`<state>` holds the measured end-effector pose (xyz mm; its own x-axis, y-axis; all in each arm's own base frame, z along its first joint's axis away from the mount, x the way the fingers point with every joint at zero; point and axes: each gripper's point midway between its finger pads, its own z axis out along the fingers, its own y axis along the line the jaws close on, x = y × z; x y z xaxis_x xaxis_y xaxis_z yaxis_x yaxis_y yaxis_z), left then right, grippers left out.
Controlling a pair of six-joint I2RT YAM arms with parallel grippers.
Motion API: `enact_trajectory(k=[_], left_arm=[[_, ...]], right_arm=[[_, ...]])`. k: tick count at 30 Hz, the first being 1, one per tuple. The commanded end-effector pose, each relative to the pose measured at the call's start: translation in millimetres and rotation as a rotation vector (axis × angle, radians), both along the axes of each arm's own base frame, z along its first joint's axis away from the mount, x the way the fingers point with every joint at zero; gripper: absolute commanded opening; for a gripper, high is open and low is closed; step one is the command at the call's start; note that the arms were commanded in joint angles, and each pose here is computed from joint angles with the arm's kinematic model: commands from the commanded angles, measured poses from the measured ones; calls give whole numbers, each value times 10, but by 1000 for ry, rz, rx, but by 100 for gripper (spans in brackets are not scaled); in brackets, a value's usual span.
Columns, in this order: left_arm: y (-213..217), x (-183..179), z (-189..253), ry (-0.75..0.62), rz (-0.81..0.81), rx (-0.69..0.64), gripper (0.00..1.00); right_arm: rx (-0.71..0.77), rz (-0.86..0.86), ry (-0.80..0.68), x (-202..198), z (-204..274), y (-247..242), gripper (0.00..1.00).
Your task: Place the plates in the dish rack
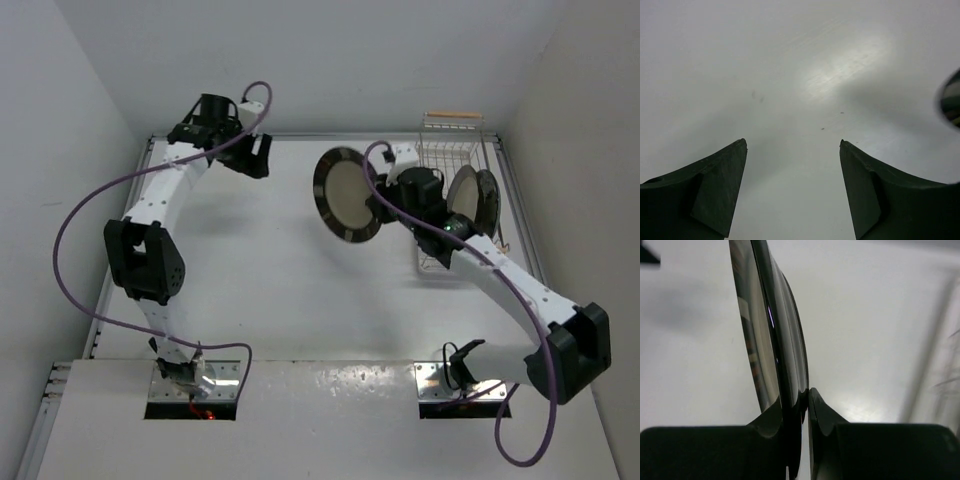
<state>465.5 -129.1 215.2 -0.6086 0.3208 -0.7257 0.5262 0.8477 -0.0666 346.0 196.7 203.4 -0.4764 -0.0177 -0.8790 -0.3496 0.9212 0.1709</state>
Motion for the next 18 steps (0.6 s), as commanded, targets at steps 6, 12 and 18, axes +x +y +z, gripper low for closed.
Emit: enact_trajectory(k=[6, 12, 18], left_arm=[[588, -218, -72, 58, 186, -27, 79], [741, -334, -54, 51, 208, -30, 79], [734, -354, -106, 64, 196, -52, 79]], right_arm=[[-153, -511, -641, 228, 2342, -1100, 0], [-465, -736, -631, 95, 2325, -1786, 0], [-478, -813, -498, 83, 1847, -2109, 0]])
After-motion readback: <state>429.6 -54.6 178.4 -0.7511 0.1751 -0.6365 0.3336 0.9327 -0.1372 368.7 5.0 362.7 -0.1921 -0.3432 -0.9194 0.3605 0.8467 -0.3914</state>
